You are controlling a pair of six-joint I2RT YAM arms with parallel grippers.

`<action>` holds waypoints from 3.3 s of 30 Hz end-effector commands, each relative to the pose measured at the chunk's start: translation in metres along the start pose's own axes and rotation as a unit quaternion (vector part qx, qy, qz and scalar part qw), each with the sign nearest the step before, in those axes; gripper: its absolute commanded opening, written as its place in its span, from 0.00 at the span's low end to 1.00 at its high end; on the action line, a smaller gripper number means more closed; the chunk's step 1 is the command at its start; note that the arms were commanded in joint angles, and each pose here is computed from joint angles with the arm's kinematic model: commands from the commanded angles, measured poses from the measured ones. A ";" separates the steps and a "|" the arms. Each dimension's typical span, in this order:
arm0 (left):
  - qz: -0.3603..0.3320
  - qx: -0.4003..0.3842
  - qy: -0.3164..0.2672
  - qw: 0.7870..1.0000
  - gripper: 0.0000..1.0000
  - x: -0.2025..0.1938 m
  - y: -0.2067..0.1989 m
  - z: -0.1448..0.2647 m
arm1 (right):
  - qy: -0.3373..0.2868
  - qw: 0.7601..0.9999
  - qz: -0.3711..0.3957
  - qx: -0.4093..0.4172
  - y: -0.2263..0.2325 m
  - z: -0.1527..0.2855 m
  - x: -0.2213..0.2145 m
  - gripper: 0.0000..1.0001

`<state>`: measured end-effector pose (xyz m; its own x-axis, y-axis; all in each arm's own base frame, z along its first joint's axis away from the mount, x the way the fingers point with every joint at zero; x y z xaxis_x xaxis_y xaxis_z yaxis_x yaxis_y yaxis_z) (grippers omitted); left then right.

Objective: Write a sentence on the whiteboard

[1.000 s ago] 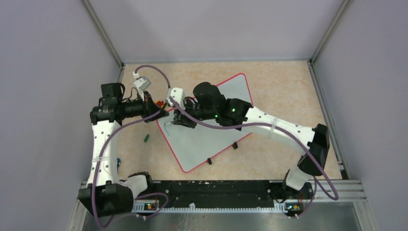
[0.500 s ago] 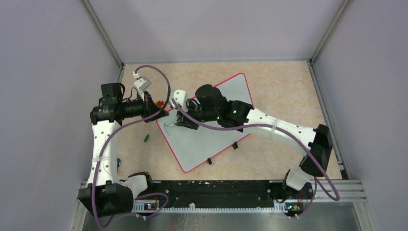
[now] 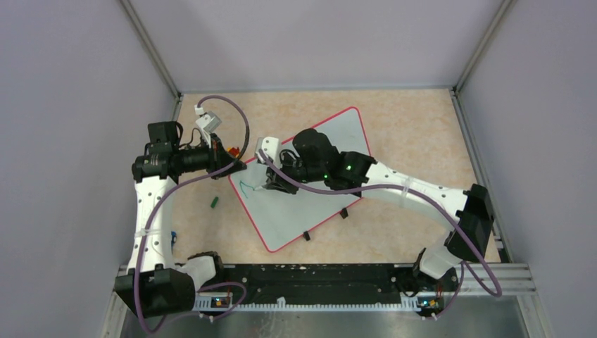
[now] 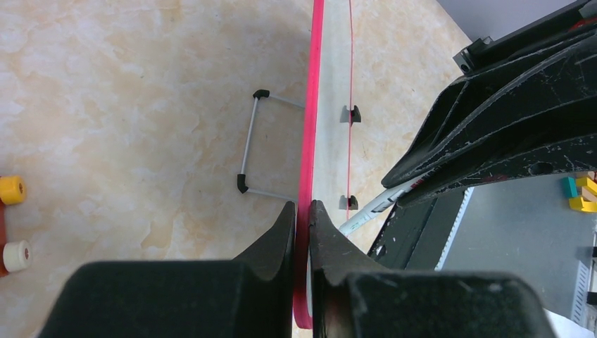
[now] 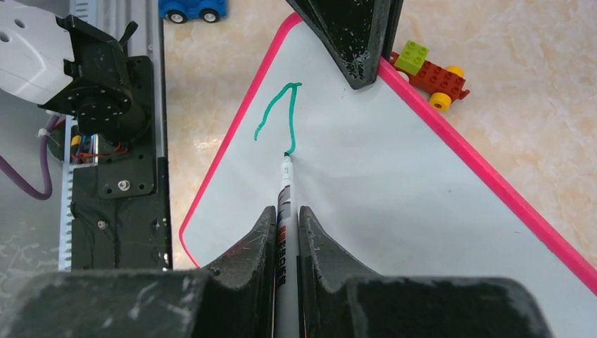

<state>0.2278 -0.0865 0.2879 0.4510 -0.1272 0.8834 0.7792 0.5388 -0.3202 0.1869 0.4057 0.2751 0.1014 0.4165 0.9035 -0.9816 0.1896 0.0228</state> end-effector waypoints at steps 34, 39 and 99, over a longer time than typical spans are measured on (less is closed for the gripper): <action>-0.007 0.026 0.003 1.000 0.00 -0.003 0.003 0.002 | -0.038 0.999 0.013 -0.007 0.002 0.032 0.030 0.00; -0.007 0.028 0.005 1.000 0.00 -0.004 0.003 0.003 | -0.044 0.999 0.010 -0.001 0.000 0.027 0.033 0.00; -0.007 0.031 0.008 0.999 0.00 -0.005 0.004 0.002 | -0.033 0.999 -0.003 -0.013 -0.011 0.011 0.019 0.00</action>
<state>0.2262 -0.0867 0.2869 0.4505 -0.1246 0.8841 0.7762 0.5439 -0.3189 0.1867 0.3940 0.2682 0.1290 0.4301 0.8935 -0.9796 0.1953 0.0474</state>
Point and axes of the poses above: each gripper's point midway between its finger pads, its own z axis back along the fingers, its own y axis along the line the jaws close on, x = y × z, the point moved 3 cm from there along z, back along the fingers, and after that the axes turned 6 degrees about -z, right-handed, at the moved point
